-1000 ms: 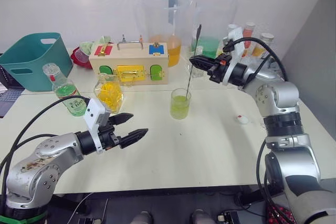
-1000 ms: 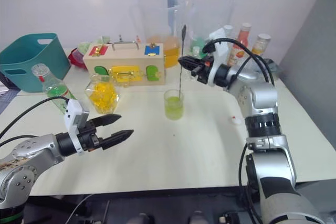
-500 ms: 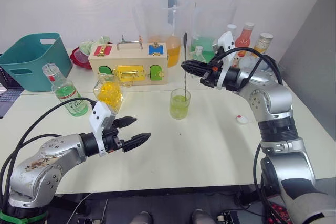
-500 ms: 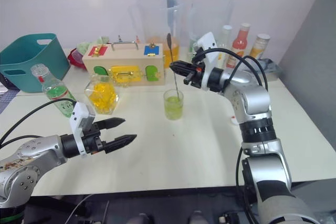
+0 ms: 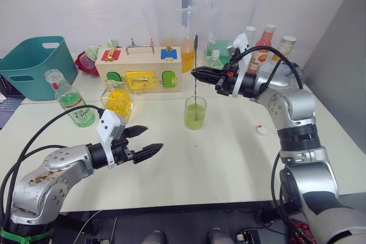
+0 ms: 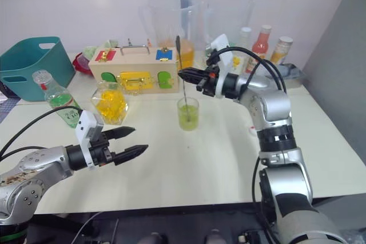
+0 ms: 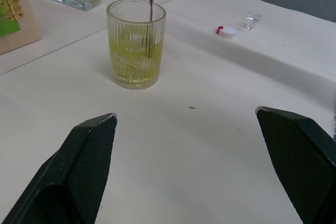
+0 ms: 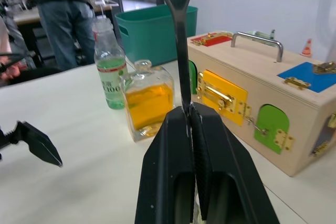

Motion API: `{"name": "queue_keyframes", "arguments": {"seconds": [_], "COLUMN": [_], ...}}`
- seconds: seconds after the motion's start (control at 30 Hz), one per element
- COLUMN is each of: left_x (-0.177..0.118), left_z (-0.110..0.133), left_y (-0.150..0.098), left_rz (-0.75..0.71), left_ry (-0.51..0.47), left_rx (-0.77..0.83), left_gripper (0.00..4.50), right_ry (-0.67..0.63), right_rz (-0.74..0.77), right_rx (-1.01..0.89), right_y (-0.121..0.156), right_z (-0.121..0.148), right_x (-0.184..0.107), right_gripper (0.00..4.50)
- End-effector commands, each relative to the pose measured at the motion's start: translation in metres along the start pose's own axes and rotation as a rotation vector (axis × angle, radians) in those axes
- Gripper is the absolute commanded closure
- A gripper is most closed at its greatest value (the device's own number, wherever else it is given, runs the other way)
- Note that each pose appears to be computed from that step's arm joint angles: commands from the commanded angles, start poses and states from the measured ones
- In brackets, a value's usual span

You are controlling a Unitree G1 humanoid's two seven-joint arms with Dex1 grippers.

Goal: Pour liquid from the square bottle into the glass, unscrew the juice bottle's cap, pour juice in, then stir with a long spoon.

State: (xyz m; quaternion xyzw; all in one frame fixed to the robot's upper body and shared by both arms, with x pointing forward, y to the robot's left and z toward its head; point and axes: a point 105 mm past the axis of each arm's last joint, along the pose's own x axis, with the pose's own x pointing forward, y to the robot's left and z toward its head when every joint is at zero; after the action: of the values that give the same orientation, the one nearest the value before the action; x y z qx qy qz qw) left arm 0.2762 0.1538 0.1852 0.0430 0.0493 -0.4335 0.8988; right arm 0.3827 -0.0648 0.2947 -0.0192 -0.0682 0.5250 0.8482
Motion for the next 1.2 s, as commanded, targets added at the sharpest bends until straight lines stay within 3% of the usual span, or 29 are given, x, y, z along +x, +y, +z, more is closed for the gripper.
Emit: {"name": "queue_keyframes", "arguments": {"seconds": [0.03,0.2,0.5,0.7,0.97,1.2], "left_x": [-0.001,0.001,0.004,0.006,0.009,0.008], "left_z": [0.009,0.009,0.009,0.008,0.006,0.006], "left_y": [0.001,0.002,0.001,0.001,0.001,0.002], "left_rz": [0.004,0.002,-0.009,-0.018,-0.028,-0.027], "left_ry": [-0.023,-0.023,-0.027,-0.028,-0.025,-0.022], "left_rx": [0.042,0.044,0.041,0.04,0.046,0.048], "left_gripper": [0.02,0.02,0.02,0.02,0.02,0.02], "right_ry": [-0.077,-0.022,-0.014,0.016,-0.024,-0.034], "right_rz": [0.004,-0.064,-0.104,-0.084,0.041,-0.032], "right_rx": [-0.03,-0.186,-0.279,-0.264,-0.101,-0.183], "right_y": [-0.001,-0.009,-0.016,-0.015,0.011,0.006], "right_z": [0.022,0.005,0.008,0.011,0.008,0.008], "right_x": [0.002,0.011,0.009,-0.002,0.0,0.012], "right_gripper": [4.5,4.5,4.5,4.5,4.5,4.5]}}
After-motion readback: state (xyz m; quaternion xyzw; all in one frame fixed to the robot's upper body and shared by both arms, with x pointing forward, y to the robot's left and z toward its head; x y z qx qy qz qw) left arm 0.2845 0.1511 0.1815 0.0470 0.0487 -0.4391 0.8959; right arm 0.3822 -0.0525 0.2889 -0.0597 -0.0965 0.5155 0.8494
